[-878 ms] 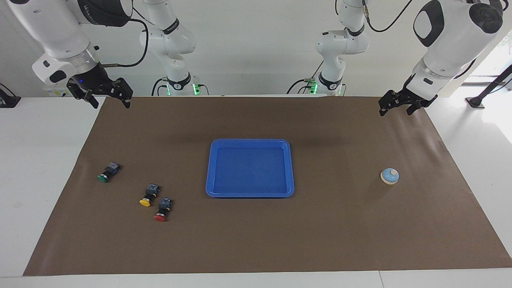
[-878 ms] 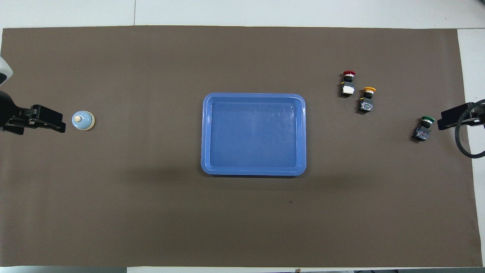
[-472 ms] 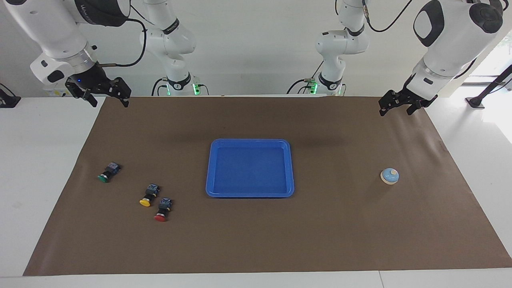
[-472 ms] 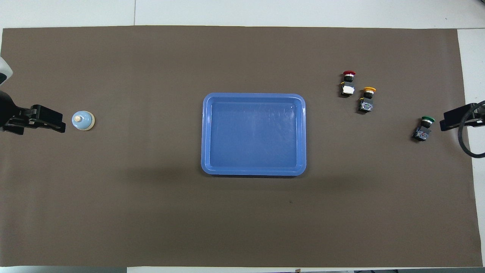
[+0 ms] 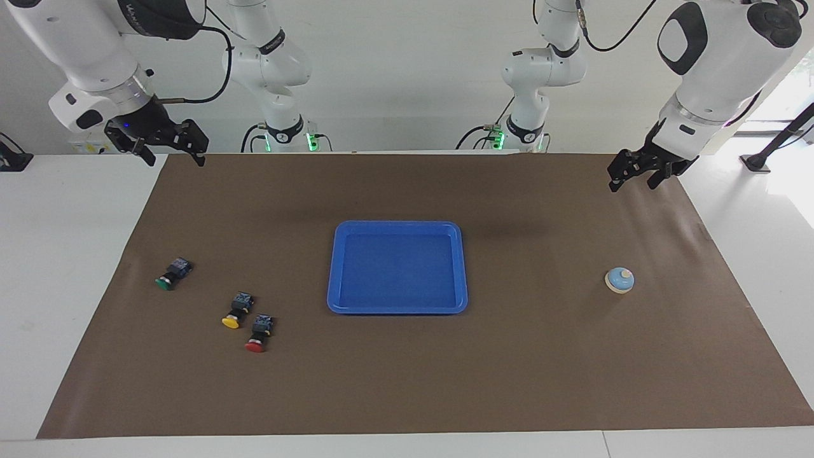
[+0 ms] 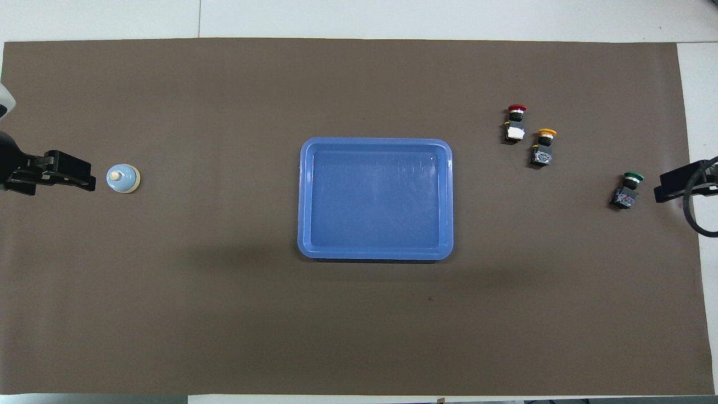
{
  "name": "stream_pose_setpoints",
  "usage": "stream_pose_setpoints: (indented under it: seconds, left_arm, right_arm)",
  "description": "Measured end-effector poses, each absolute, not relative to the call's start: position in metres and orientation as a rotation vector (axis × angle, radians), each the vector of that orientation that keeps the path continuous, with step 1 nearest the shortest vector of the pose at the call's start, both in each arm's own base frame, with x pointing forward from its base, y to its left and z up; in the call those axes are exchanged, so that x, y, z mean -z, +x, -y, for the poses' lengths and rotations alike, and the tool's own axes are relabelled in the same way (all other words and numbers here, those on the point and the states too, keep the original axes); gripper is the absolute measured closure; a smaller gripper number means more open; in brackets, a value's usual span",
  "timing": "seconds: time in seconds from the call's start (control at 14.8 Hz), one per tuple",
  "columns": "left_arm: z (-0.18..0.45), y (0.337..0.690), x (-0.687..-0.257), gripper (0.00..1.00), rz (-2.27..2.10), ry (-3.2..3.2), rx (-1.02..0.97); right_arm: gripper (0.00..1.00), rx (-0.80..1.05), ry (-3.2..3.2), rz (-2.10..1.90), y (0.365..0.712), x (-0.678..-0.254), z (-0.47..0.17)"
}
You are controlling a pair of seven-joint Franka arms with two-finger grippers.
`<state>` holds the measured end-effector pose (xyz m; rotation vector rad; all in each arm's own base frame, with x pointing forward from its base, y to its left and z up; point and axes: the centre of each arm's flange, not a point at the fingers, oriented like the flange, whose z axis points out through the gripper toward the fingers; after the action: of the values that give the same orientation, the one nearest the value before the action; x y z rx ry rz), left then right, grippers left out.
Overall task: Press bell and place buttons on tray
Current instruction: 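Move the left gripper toward the white bell, then press down on the white bell with the left gripper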
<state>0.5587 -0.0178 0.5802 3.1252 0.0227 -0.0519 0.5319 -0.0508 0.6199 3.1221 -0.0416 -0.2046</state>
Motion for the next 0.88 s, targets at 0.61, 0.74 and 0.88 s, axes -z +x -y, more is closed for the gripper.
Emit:
stream_pose_setpoints:
  seconds: [0.61,0.74,0.88]
  left_arm:
    - [-0.025,0.584,-0.498,0.99,-0.117,3.138,0.031]
    - [-0.039,0.607,-0.451,0.99,-0.113,3.152,0.018]
    - [-0.053,0.614,-0.433,0.99,-0.139,3.153,-0.029]
  right_arm:
    - [0.0,0.139,3.122,0.016,0.537,-0.613,0.043]
    - [0.0,0.136,3.122,0.016,0.536,-0.615,0.043]
    - [0.0,0.135,3.122,0.015,0.535,-0.615,0.042]
